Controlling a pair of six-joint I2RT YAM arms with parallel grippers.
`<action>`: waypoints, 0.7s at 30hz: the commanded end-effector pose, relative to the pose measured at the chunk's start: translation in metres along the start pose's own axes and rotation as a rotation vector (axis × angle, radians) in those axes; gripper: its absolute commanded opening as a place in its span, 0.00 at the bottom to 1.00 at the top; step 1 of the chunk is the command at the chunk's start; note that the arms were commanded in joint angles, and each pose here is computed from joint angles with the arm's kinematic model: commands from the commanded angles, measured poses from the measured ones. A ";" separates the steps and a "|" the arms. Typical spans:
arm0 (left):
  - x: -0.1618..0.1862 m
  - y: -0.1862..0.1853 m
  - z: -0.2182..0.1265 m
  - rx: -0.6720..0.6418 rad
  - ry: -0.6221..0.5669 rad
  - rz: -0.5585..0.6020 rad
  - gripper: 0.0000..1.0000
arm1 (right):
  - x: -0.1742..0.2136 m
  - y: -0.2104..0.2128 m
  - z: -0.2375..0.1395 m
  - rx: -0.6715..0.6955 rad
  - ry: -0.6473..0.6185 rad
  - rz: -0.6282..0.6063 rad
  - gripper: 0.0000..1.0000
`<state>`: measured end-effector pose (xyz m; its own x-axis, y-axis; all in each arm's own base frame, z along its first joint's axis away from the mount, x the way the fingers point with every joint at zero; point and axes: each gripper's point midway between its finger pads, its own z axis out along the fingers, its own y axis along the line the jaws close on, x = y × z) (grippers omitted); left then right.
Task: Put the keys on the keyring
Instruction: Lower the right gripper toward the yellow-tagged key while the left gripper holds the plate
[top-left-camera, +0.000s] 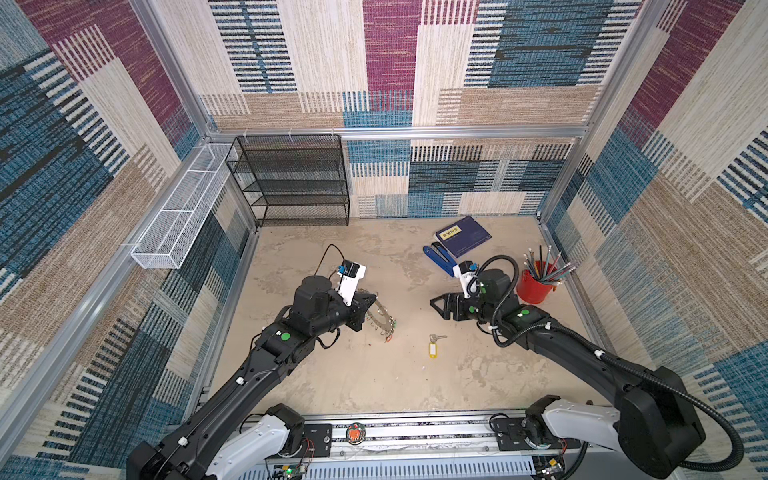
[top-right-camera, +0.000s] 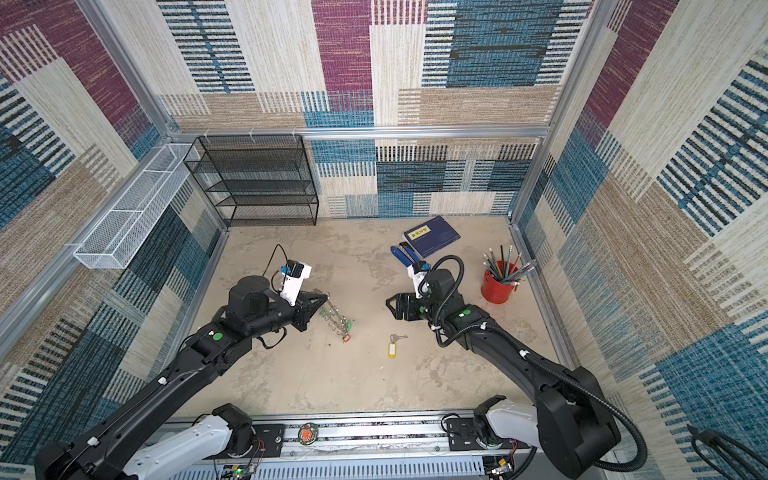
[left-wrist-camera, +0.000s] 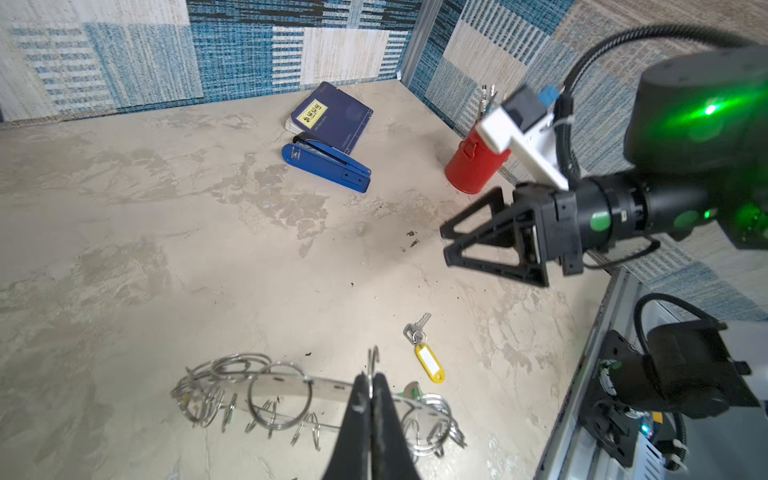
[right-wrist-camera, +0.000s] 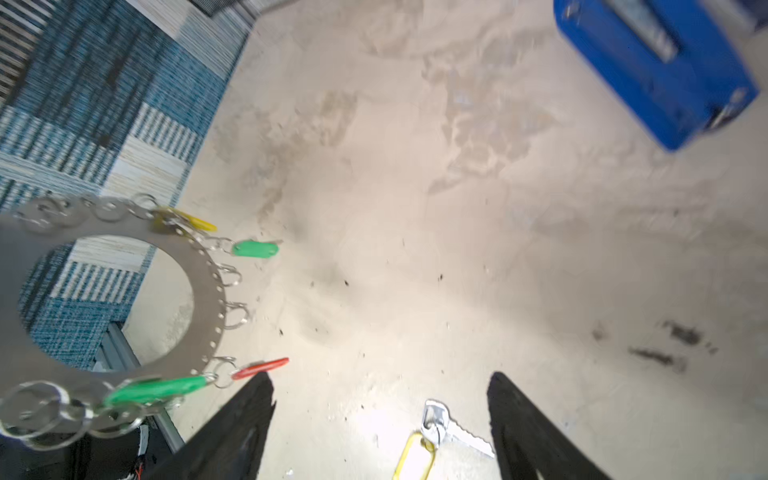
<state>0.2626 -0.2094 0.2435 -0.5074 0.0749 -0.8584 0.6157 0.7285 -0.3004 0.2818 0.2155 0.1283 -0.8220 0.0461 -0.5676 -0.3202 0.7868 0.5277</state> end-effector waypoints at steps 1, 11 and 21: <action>-0.007 -0.002 0.000 0.012 -0.029 -0.023 0.00 | 0.035 -0.005 0.014 -0.010 0.098 0.122 0.74; -0.012 -0.011 -0.002 0.057 -0.051 -0.023 0.00 | 0.059 -0.013 0.032 -0.028 0.156 0.185 0.57; -0.012 -0.012 -0.003 0.064 -0.053 -0.023 0.00 | 0.070 -0.014 0.042 -0.052 0.211 0.201 0.37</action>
<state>0.2580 -0.2129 0.2459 -0.5241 0.0514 -0.8501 0.6202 0.7072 -0.3395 0.2465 0.2272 0.0485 -0.9527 0.0712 -0.2953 -0.1375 0.7656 0.6284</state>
